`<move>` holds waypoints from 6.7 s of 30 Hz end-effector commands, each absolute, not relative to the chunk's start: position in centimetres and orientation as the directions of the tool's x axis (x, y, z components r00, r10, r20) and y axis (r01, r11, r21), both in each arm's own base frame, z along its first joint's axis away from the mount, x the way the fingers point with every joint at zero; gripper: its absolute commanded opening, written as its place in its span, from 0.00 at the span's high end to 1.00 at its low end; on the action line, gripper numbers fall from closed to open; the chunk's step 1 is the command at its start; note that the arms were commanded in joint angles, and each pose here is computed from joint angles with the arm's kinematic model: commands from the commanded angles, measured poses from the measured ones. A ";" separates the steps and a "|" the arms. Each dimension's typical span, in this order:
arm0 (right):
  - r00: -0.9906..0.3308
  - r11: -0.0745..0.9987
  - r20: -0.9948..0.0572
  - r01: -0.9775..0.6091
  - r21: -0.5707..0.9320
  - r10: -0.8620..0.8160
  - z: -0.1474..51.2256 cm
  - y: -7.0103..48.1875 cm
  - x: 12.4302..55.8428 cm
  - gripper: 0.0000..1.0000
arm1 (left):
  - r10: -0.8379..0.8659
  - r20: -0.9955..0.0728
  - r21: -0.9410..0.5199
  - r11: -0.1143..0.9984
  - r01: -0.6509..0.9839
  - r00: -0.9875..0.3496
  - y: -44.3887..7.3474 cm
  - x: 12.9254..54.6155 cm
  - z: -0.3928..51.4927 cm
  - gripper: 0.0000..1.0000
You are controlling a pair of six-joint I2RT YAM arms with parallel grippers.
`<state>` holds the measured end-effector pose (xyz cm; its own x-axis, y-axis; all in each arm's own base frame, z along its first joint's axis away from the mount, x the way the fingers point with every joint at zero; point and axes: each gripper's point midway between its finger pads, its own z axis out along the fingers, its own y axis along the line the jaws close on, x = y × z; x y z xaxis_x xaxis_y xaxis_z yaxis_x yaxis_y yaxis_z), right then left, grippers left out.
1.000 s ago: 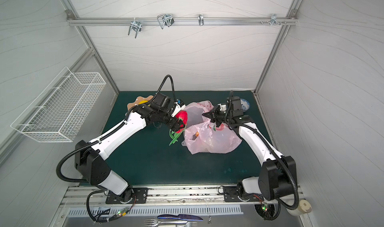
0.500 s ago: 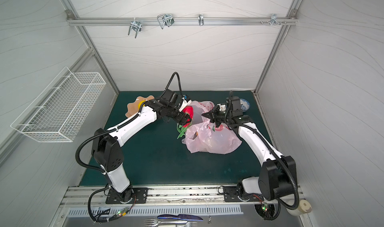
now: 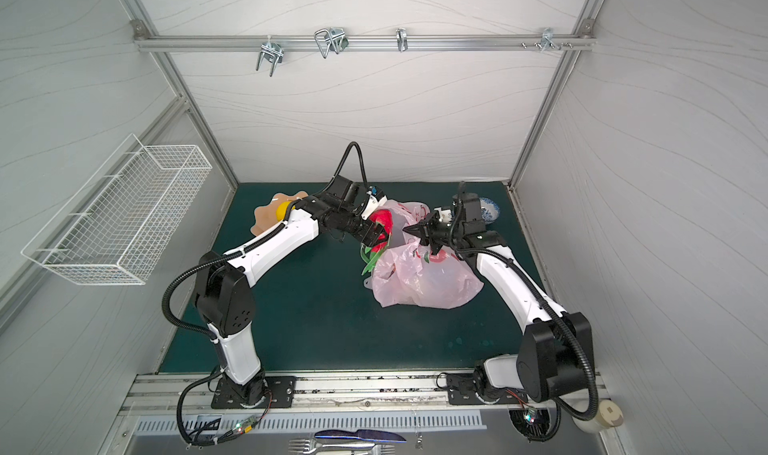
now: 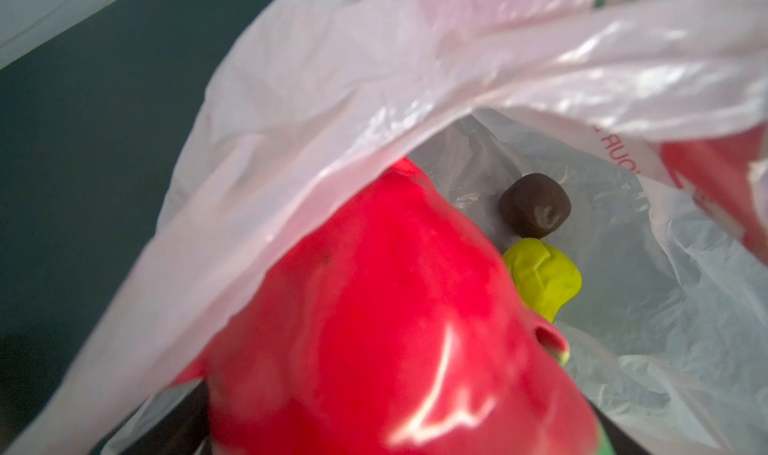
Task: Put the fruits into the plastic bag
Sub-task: 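Lower the dragon fruit into the bag mouth held by the right gripper, then open the left gripper to release the dragon fruit inside the bag, then push the left gripper down into the bag beside the fruits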
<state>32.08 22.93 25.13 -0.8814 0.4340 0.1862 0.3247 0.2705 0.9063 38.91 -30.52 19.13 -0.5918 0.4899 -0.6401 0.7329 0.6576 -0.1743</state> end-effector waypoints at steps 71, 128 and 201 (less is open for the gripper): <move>-0.896 0.245 0.215 0.325 0.913 0.388 25.0 25.0 32.6 1.00 | 0.148 -0.613 -0.613 0.531 0.585 -0.776 -40.3 36.1 19.4 0.87; -0.867 0.266 0.233 0.374 0.888 0.441 23.8 23.2 31.3 1.00 | 0.186 -0.412 -0.327 0.884 0.335 -0.892 -29.3 33.3 14.6 0.02; -0.869 0.263 0.225 0.365 0.893 0.441 24.1 23.6 32.0 1.00 | 0.382 -0.136 -0.501 0.769 0.396 -0.914 -37.5 29.5 7.0 0.60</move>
